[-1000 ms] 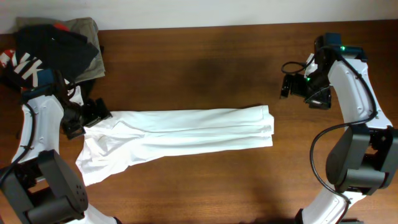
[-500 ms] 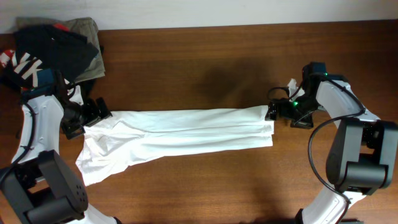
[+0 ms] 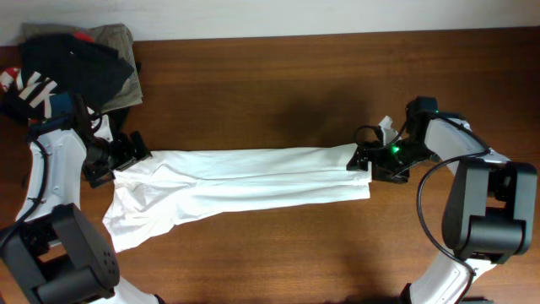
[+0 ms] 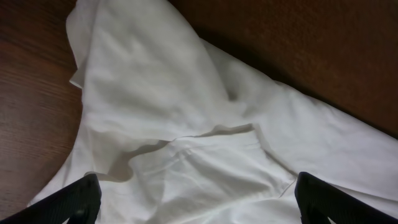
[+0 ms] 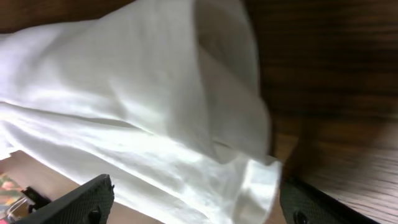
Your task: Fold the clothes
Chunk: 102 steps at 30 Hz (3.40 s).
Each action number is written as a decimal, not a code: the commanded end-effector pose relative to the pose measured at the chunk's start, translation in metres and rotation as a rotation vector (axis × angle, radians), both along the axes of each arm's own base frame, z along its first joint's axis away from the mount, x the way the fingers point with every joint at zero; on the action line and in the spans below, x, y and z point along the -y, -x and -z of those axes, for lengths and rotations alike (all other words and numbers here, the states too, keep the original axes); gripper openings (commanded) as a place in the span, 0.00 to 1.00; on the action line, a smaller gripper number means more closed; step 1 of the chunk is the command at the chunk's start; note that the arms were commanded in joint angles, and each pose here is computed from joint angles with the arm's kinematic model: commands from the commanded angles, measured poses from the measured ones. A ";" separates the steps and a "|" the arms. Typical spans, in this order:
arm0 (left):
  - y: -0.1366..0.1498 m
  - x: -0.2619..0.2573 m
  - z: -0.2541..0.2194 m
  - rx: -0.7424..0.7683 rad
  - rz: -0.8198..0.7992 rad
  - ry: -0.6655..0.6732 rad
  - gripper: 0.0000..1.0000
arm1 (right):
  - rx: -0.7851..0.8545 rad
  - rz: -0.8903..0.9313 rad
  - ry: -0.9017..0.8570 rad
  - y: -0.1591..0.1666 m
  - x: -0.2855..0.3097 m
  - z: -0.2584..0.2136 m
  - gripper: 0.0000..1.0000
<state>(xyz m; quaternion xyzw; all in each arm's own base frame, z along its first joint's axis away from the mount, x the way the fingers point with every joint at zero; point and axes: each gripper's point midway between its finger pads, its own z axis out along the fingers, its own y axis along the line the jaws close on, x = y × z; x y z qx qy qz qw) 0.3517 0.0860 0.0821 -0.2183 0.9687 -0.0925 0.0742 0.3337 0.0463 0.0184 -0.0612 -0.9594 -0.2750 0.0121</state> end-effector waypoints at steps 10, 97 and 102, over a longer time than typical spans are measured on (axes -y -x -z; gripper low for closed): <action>0.000 -0.002 -0.002 0.004 -0.001 -0.007 0.99 | -0.034 -0.044 0.013 0.007 -0.015 0.018 0.04; 0.000 -0.002 -0.002 0.006 0.000 -0.007 0.99 | 0.192 -0.396 -0.314 -0.040 -0.287 -0.022 0.10; 0.000 -0.002 -0.002 0.006 -0.001 -0.008 0.99 | 0.241 -0.382 -0.354 -0.075 -0.245 -0.069 0.09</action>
